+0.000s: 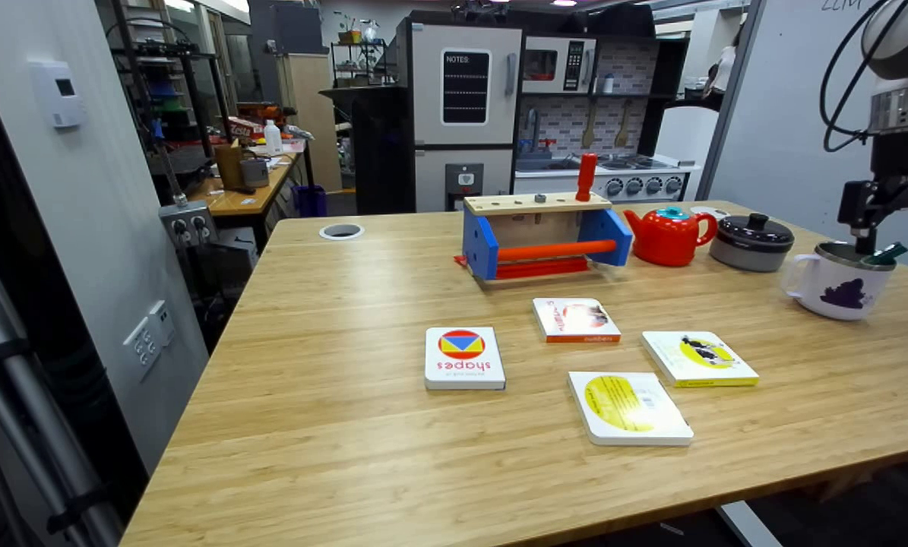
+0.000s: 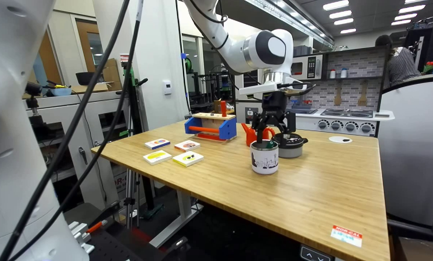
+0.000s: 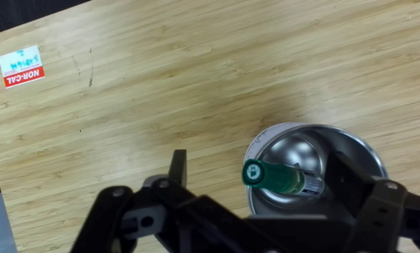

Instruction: Take the marker from the cup and put it on the table

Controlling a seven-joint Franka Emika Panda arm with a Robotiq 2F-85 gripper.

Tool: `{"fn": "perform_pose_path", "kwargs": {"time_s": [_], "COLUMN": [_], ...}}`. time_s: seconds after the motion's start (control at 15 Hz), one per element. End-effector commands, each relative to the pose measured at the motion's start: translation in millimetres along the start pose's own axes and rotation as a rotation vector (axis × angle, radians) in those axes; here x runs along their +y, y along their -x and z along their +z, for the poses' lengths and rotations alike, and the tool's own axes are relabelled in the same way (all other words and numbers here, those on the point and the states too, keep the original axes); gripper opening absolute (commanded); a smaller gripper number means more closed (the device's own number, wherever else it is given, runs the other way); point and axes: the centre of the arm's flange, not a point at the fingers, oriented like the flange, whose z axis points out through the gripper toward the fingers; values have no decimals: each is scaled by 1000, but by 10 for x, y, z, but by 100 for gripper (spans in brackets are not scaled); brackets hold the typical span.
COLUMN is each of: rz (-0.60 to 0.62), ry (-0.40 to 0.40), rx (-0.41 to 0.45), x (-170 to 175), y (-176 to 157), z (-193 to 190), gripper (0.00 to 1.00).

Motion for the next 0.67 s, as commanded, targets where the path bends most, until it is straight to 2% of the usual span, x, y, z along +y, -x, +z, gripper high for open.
{"fn": "perform_pose_path", "kwargs": {"time_s": [0.0,0.6], "rz": [4,8], "ry": [-1,-5], "rx": [-3,-18], "x": [-4,-19], "y": [-8,2], "z": [11,57], "gripper": [100,100]}}
